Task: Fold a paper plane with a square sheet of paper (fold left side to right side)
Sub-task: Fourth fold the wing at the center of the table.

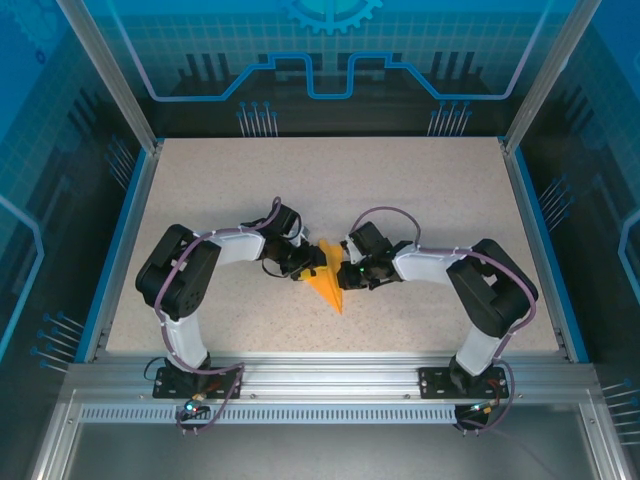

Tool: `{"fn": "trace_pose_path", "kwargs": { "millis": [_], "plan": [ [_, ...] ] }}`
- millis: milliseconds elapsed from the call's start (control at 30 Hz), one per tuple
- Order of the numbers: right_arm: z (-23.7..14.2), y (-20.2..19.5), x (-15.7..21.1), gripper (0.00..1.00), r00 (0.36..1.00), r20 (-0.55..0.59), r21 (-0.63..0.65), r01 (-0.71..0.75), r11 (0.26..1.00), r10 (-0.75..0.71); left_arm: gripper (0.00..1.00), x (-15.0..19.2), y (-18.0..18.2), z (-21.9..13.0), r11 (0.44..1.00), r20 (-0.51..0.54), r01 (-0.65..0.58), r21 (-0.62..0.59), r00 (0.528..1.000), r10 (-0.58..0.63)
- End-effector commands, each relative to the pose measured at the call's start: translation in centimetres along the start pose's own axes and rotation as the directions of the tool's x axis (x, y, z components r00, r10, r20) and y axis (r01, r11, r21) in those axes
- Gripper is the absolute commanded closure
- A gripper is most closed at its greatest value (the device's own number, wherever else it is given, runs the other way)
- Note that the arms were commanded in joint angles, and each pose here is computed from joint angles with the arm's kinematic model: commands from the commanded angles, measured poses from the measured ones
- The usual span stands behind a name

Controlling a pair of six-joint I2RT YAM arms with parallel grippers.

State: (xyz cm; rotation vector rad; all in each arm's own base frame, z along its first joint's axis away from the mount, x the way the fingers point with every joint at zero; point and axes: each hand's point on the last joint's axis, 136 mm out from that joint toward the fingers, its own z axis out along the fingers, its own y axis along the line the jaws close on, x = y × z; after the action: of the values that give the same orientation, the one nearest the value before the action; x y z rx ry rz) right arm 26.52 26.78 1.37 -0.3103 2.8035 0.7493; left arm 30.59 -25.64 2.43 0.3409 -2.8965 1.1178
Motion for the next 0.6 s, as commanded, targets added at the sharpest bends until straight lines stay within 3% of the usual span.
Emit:
{"fn": "trace_pose_path", "kwargs": {
  "millis": [0,233,467,567],
  "plan": [
    [0.9,-0.4,0.8,0.94,0.999,-0.046,0.024,0.001,1.0,0.001,0.54,0.4,2.2,0.7,0.996,-0.013,0.023,-0.085,1.0,-0.025],
    [1.1,-1.0,1.8,0.94,0.996,-0.084,0.048,0.001,0.999,0.004,0.5,0.3,1.0,-0.3,0.998,0.001,-0.01,-0.069,1.0,0.01],
    [1.0,-1.6,2.5,0.94,0.994,-0.111,0.079,0.004,0.997,0.004,0.45,-0.5,-1.3,-4.8,0.986,0.085,-0.112,-0.126,0.989,0.123],
    [1.1,-1.7,2.7,0.94,0.993,-0.116,0.085,0.008,0.996,0.002,0.52,-0.3,-3.1,-5.1,0.989,0.066,-0.136,-0.061,0.988,0.14]
  ]
}}
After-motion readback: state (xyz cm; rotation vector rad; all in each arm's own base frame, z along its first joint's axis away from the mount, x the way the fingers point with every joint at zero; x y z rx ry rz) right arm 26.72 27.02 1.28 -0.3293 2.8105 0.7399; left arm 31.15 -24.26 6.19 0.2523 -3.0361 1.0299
